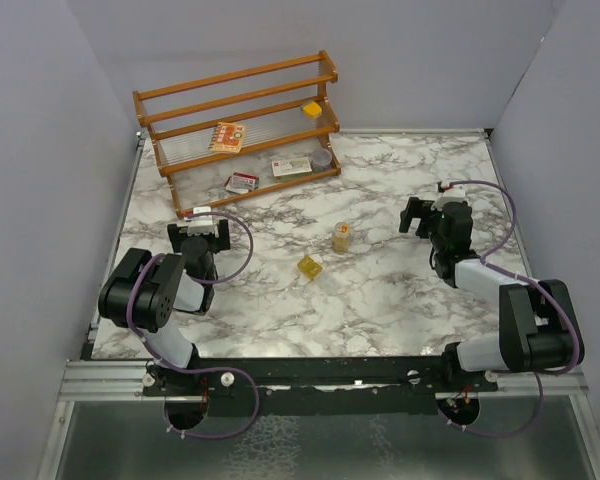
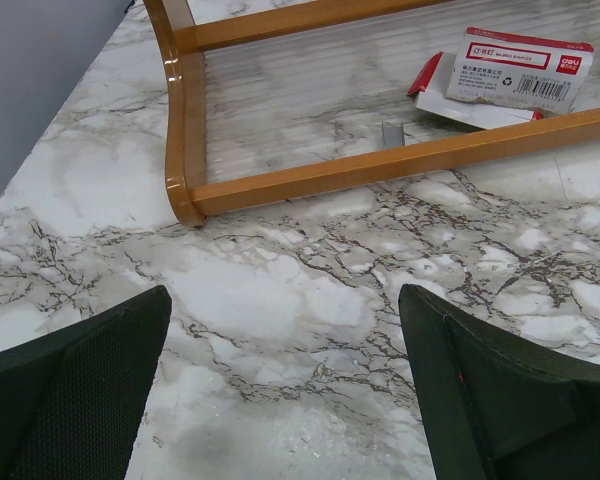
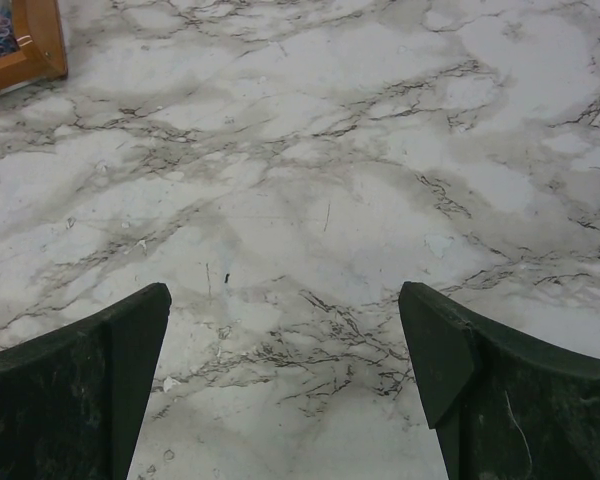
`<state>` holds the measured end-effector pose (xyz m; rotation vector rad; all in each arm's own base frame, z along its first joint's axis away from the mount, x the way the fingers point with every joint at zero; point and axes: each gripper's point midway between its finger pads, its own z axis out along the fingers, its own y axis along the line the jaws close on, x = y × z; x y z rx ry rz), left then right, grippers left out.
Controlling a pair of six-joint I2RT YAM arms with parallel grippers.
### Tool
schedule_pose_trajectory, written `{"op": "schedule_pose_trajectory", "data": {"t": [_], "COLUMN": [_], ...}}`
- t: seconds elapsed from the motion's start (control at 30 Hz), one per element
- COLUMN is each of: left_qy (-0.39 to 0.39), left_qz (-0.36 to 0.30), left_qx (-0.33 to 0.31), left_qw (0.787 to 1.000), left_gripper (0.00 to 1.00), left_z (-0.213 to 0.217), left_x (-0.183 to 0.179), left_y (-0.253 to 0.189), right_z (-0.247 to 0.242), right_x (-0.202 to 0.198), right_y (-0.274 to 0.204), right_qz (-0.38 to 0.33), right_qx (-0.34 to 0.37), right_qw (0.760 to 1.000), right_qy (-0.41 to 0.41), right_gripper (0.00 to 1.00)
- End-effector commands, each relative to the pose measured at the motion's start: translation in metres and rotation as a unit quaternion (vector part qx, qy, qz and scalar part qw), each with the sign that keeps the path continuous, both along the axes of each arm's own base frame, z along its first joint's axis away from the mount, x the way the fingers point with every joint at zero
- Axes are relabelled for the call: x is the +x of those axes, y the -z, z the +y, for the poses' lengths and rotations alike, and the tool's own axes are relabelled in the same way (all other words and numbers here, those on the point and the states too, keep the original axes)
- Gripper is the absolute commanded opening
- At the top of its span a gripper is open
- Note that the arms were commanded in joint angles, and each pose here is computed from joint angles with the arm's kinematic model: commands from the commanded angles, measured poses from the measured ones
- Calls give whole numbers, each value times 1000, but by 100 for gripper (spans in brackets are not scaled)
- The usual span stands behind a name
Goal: Sort the pills into containers
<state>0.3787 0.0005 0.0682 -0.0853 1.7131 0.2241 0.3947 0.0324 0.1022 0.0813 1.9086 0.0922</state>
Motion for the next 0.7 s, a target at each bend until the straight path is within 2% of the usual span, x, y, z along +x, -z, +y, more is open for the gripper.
{"op": "schedule_pose_trajectory", "data": {"t": [0.0,0.17,0.3,0.5,0.67], "left_qy": [-12,-13,-43,-34,-60], "left_qz": [-11,-12,-24,-40,14], "left_qx": [-6,-6,-17,-5,9], "left_qw": [1000,1000,999,999,998], "left_gripper": [99,99,99,99,99], "left_z": [5,5,14,10,15], "left_x": [0,0,-7,-10,-6], "left_y": [-7,-7,-12,-26,-46], "right_z": [7,16,27,36,48], "right_x": [1,-10,-12,-18,-30], "right_y": [-12,-23,-23,-21,-40], "right_qz": [-22,-53,-49,-31,-52], "right_qx": [7,21,25,43,64], "right_qw": [1000,997,996,994,989], "right_qy": [-16,-44,-74,-97,-126], "right_gripper": [100,100,100,100,100]}}
